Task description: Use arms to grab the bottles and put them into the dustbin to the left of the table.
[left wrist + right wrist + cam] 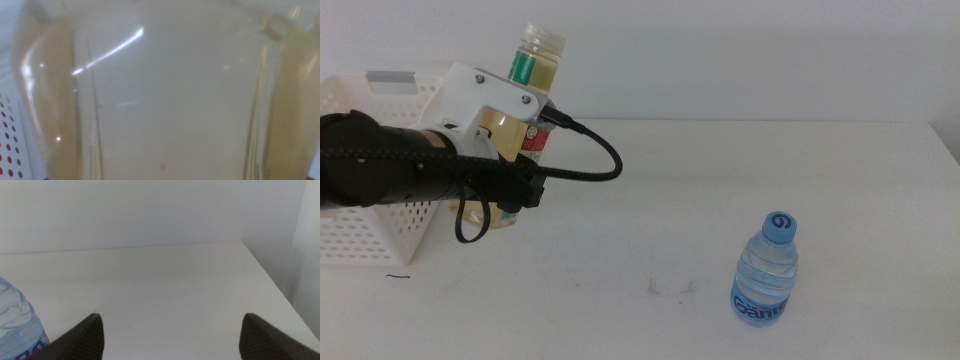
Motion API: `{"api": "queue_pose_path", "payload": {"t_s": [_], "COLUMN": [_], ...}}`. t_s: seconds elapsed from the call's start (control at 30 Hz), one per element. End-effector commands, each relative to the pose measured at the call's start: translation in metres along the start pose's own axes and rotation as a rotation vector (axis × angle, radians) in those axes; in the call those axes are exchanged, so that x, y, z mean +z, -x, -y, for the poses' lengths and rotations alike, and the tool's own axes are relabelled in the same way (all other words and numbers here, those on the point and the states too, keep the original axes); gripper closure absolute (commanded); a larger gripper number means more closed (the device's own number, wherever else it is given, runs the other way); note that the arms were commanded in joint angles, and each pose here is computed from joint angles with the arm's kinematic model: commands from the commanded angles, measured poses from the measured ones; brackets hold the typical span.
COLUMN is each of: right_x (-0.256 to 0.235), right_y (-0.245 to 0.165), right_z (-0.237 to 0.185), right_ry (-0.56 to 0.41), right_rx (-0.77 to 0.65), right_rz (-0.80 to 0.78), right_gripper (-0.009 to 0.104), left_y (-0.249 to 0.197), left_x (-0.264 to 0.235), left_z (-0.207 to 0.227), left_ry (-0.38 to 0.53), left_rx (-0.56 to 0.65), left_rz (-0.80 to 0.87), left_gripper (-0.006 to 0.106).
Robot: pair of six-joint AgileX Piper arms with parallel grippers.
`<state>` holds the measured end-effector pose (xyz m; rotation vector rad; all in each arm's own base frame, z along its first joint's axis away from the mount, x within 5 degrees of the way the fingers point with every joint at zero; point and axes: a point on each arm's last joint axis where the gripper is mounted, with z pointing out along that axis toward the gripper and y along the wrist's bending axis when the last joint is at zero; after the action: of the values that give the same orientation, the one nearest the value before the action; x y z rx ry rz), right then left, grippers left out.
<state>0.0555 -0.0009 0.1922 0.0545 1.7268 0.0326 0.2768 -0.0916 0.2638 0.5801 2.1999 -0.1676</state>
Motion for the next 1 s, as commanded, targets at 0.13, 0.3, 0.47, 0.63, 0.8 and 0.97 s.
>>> {"api": "queue_pose_path", "payload": {"t_s": [0.13, 0.3, 0.47, 0.63, 0.8, 0.97], "right_x": [0.000, 0.000, 0.000, 0.000, 0.000, 0.000], "right_y": [0.000, 0.000, 0.000, 0.000, 0.000, 0.000], "right_z": [0.000, 0.000, 0.000, 0.000, 0.000, 0.000], "right_ry": [0.000, 0.000, 0.000, 0.000, 0.000, 0.000], "right_rx": [-0.012, -0.012, -0.012, -0.012, -0.012, -0.012], "right_rz": [0.008, 0.008, 0.008, 0.008, 0.008, 0.008], "right_gripper": [0.005, 0.005, 0.005, 0.005, 0.005, 0.005], "left_y": [0.008, 0.006, 0.028, 0.058, 0.073, 0.084], "left_x": [-0.008, -0.010, -0.029, -0.061, -0.068, -0.059], "left_z": [-0.003, -0.006, -0.022, -0.064, -0.120, -0.168], "left_ry": [0.027, 0.039, 0.145, 0.231, 0.221, 0.257], "left_rx": [0.007, -0.013, -0.057, -0.114, -0.148, -0.217], "left_rz": [0.060, -0.026, -0.126, -0.248, -0.432, -0.417], "left_gripper": [0.102, 0.102, 0.102, 0.102, 0.102, 0.102]}}
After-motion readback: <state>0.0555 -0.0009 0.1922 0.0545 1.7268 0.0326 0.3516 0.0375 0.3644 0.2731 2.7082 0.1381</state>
